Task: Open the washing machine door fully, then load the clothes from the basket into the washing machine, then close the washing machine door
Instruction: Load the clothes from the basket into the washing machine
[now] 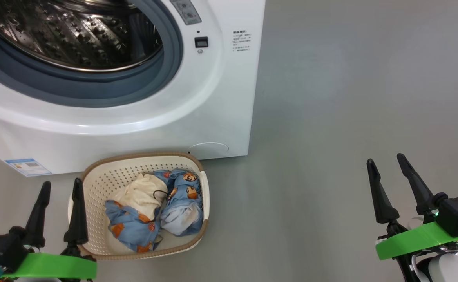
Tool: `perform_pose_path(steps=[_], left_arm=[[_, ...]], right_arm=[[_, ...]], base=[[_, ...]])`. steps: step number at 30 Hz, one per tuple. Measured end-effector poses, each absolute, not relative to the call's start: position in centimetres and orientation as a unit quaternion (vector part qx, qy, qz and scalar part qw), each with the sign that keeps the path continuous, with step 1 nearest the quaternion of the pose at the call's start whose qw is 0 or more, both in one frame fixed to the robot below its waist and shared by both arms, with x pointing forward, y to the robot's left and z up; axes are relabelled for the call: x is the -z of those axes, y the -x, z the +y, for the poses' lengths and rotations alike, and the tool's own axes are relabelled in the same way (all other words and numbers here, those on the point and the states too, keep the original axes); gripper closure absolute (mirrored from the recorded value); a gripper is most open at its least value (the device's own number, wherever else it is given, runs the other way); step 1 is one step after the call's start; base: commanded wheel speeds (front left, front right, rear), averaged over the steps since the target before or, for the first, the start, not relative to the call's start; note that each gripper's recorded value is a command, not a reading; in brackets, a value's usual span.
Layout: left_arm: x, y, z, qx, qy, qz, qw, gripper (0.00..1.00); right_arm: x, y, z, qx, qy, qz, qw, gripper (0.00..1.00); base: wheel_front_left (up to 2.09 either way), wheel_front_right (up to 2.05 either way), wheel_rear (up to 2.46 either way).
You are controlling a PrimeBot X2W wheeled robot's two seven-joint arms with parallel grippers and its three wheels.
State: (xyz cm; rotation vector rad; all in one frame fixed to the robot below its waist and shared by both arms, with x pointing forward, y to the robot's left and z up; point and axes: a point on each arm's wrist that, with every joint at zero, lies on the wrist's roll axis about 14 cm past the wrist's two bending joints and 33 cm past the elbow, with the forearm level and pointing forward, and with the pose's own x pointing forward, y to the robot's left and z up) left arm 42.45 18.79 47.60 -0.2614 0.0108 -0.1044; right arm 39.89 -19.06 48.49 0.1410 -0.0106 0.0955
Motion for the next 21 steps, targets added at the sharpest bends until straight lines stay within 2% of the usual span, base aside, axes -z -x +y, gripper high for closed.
perform_pose_path(steps=[5, 21], left_arm=[[-47.5, -42.6, 18.8, 0.052, 0.128, 0.007, 0.990, 0.00], [-46.1, -42.9, 18.4, 0.055, 0.127, 0.026, 0.990, 0.00]], right_arm=[[-48.3, -39.9, -19.0, -0.047, -0.073, -0.003, 0.996, 0.00], [-47.7, -40.3, -19.0, -0.045, -0.074, 0.005, 0.996, 0.00]], base=[[0.22, -0.55, 0.32], [0.00, 0.00, 0.00]])
